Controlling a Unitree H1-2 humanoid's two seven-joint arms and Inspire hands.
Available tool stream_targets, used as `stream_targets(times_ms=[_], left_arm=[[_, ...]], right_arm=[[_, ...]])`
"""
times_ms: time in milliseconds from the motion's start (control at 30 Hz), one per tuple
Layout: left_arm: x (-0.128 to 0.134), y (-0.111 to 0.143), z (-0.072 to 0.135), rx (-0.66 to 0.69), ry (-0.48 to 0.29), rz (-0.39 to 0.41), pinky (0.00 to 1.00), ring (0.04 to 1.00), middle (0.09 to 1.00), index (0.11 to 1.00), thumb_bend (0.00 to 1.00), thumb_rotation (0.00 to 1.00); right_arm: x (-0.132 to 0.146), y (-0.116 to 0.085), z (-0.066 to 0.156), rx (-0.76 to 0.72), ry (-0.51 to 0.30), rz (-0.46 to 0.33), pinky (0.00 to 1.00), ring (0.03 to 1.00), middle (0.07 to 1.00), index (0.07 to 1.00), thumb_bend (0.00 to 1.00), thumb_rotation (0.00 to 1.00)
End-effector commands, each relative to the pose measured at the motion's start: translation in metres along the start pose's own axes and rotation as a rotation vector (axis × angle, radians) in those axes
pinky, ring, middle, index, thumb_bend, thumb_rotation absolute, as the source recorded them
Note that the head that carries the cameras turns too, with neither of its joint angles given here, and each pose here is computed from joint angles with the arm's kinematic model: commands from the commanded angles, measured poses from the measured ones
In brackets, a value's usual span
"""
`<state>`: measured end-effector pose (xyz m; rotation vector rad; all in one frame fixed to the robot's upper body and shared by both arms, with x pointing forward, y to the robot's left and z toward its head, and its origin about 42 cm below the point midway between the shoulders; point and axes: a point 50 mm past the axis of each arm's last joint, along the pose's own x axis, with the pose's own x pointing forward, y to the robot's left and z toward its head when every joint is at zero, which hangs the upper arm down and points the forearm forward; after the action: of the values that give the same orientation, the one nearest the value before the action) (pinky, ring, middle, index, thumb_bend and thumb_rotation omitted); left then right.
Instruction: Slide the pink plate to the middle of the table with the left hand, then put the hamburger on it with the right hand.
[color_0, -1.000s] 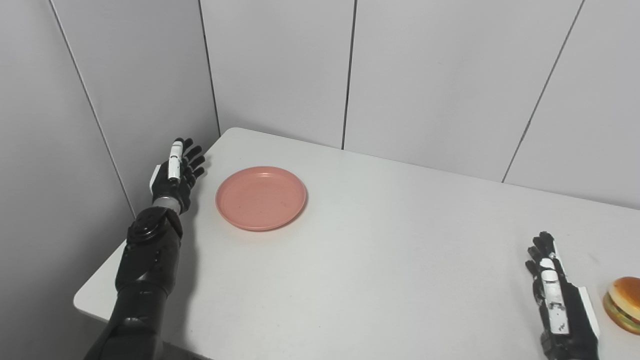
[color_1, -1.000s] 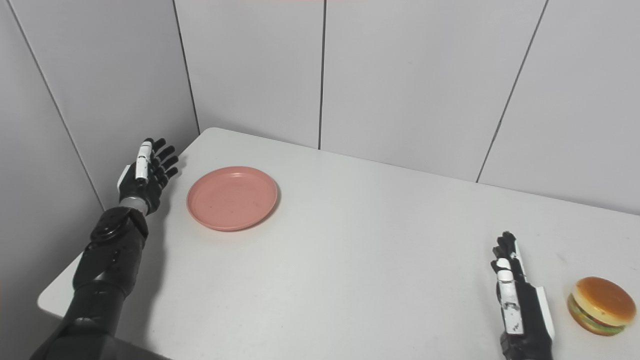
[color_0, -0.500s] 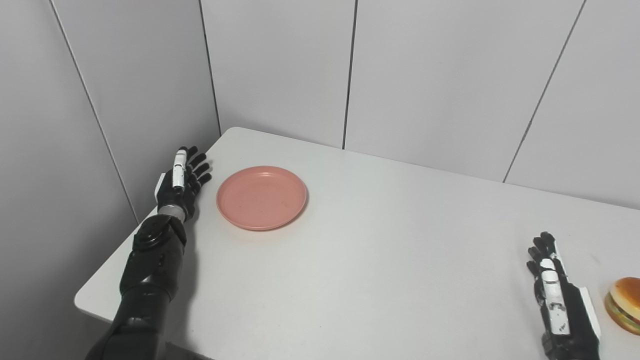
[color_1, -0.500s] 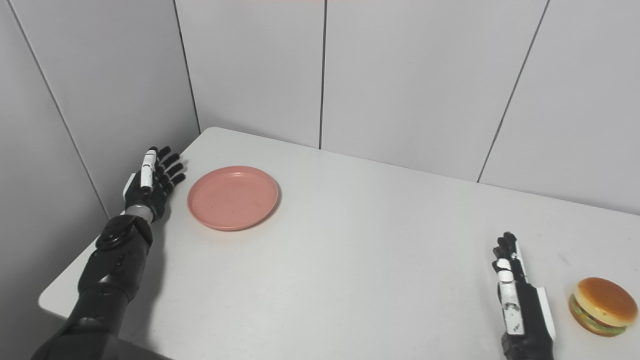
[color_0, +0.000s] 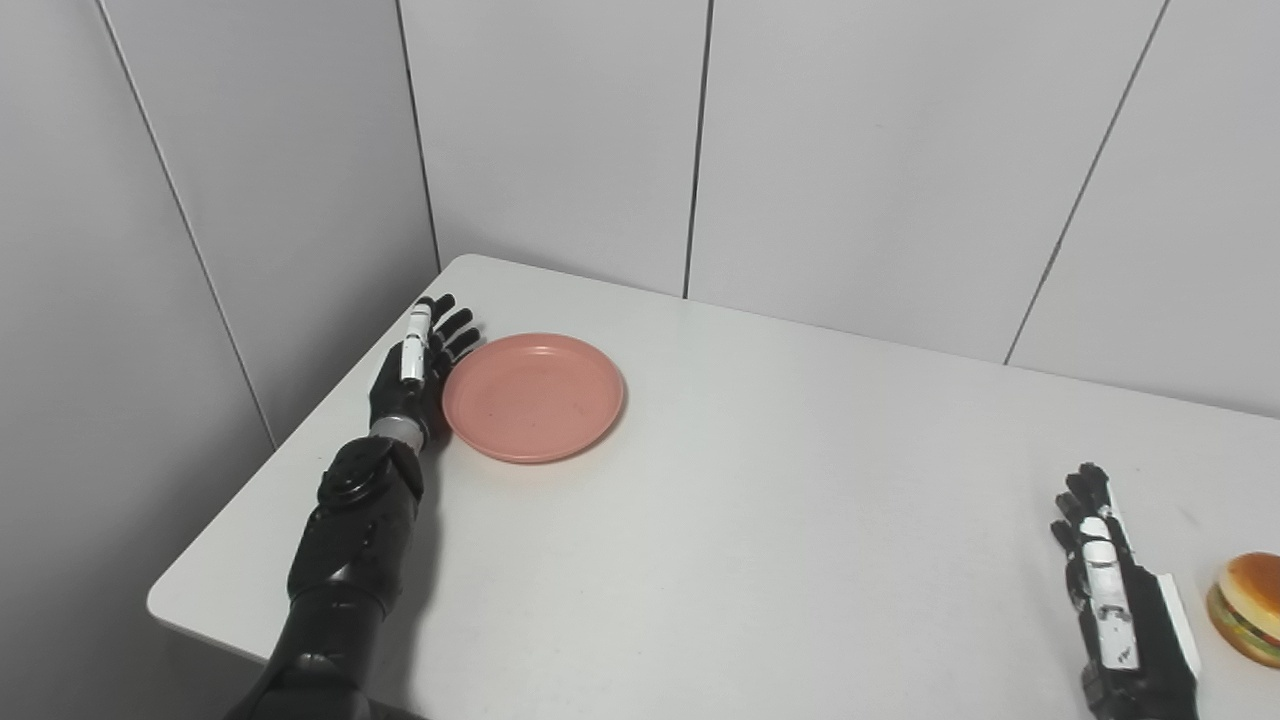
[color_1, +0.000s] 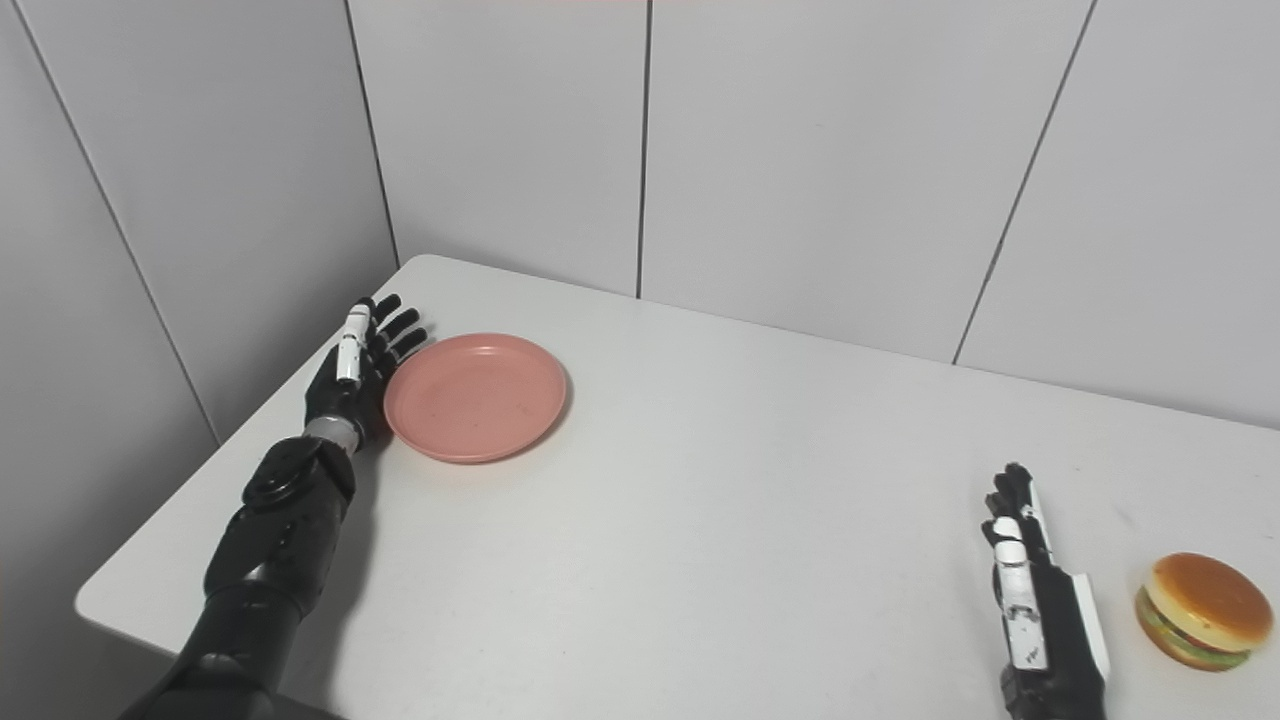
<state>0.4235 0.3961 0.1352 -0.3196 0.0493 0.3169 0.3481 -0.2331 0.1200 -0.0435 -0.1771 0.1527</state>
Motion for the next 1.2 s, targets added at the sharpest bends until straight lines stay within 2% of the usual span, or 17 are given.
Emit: stream_targets(times_ms=[0, 400, 567, 1167], left_arm=[[0.003, -0.009, 0.005, -0.023, 0.002, -0.041, 0.93, 0.895, 0.892, 0.883, 0.36, 1.00], [-0.004, -0.025, -0.012, -0.071, 0.049, -0.064, 0.92, 0.884, 0.880, 0.876, 0.34, 1.00], [-0.009, -0.033, -0.021, -0.089, 0.067, -0.101, 0.90, 0.880, 0.886, 0.883, 0.32, 1.00], [-0.018, -0.078, -0.047, -0.132, 0.154, -0.212, 0.90, 0.880, 0.882, 0.872, 0.36, 1.00]], right_arm=[[-0.025, 0.006, -0.025, 0.023, 0.088, -0.015, 1.00, 0.987, 0.988, 1.000, 0.15, 1.00], [-0.025, 0.009, -0.024, 0.008, 0.077, -0.024, 1.00, 0.979, 0.977, 0.986, 0.17, 1.00], [-0.025, 0.011, -0.023, 0.007, 0.091, -0.023, 1.00, 0.985, 0.979, 0.988, 0.21, 1.00], [-0.025, 0.022, -0.019, -0.008, 0.097, -0.029, 1.00, 0.972, 0.973, 0.984, 0.23, 1.00]])
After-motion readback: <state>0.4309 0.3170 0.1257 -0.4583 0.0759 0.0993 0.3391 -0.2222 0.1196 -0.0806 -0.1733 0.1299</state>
